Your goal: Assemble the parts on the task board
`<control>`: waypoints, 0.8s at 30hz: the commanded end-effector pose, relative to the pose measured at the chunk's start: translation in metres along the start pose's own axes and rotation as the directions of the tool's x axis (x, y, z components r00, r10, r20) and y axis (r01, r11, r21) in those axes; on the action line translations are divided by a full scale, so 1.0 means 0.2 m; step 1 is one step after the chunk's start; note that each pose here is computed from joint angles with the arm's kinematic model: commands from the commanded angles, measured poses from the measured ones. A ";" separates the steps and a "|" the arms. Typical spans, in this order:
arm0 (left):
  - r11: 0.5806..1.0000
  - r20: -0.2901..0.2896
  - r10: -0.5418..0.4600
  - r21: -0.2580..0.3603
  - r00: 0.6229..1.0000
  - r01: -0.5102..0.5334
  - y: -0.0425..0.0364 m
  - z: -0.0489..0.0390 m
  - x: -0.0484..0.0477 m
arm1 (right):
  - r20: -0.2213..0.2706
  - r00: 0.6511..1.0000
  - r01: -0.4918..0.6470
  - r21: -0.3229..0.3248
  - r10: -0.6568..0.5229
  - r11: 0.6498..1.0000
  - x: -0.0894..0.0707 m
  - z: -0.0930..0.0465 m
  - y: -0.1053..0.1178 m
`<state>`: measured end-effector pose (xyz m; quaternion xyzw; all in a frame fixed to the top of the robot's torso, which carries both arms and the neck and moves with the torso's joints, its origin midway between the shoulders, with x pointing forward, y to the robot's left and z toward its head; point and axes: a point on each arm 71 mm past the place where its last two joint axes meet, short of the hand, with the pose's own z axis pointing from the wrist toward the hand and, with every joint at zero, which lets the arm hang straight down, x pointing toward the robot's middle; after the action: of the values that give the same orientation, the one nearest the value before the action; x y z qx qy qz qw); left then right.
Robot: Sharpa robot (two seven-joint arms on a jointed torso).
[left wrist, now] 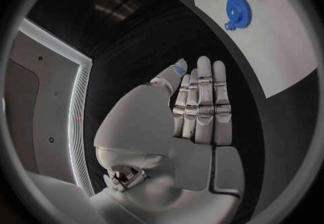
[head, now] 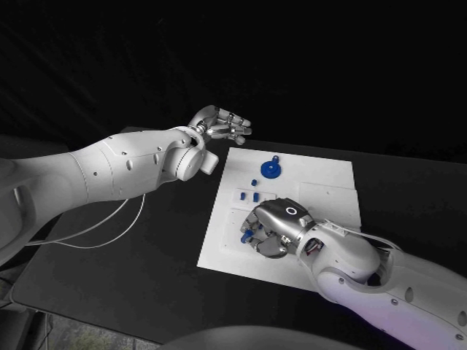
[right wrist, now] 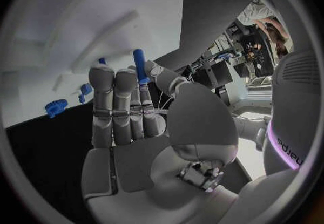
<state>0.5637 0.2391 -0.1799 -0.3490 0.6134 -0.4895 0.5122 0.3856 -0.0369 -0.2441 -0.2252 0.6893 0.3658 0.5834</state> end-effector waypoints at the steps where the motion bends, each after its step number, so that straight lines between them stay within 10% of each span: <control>1: 1.000 -0.014 -0.011 0.009 1.000 0.011 -0.006 0.002 0.012 | -0.029 0.999 0.040 0.006 -0.040 0.999 0.01 0.00 0.00; 24: 1.000 -0.018 -0.012 0.008 1.000 0.012 -0.006 0.003 0.018 | -0.035 0.995 0.091 0.028 -0.090 0.995 0.03 0.01 0.00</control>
<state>0.5637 0.2383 -0.1802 -0.3488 0.6140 -0.4902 0.5109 0.3848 -0.0340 -0.2463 -0.2442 0.6889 0.3416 0.5909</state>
